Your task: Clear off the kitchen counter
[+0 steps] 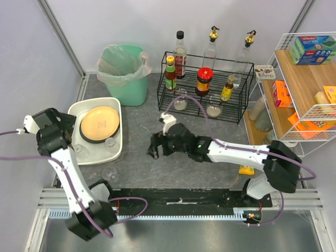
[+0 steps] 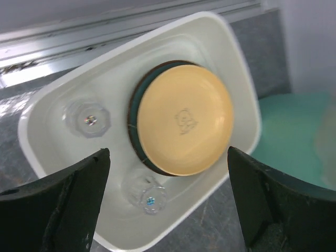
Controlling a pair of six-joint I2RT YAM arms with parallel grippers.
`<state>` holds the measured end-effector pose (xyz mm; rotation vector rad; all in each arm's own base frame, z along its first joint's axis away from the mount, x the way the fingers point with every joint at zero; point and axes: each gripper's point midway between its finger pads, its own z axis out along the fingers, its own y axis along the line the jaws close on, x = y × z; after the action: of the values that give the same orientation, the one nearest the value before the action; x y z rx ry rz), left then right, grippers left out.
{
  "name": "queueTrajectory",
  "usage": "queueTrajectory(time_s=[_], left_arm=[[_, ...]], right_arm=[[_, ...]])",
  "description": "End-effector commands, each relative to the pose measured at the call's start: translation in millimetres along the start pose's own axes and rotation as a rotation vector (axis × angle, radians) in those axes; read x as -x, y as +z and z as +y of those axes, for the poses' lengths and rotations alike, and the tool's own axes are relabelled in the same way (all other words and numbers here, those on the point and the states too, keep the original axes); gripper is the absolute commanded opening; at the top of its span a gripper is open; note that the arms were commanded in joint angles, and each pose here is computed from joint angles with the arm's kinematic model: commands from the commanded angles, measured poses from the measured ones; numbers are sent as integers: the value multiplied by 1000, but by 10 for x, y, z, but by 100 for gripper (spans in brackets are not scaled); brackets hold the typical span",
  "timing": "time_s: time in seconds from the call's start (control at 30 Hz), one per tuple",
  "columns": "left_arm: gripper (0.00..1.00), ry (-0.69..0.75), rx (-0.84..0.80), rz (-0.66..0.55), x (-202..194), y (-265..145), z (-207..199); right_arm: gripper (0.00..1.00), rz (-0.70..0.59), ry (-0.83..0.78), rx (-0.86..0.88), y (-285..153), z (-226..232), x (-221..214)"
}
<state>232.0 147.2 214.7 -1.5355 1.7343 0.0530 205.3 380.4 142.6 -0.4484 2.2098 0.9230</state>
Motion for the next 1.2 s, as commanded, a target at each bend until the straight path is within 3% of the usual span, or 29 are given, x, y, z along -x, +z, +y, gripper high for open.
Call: queueTrajectory(time_s=[0.0,0.1,0.23,0.63,1.17], left_arm=[[96,169,-404,-136,246,-724,-573],[96,262,-608,-129,164,-1053,-830],[96,334,-741,16,-63,-1172,-1015],[96,388,-786,62,-173,-1183,-1033],[96,361,-801,61,-164,-1206,-1063]], right_arm=[[98,-48,-124,99,243,594,145],[98,-36,-134,133,443,902,79],[98,-23,-164,154,660,1248,-122],[79,68,-130,244,1113,1743,-584],[61,54,-144,106,1481,1511,-663]])
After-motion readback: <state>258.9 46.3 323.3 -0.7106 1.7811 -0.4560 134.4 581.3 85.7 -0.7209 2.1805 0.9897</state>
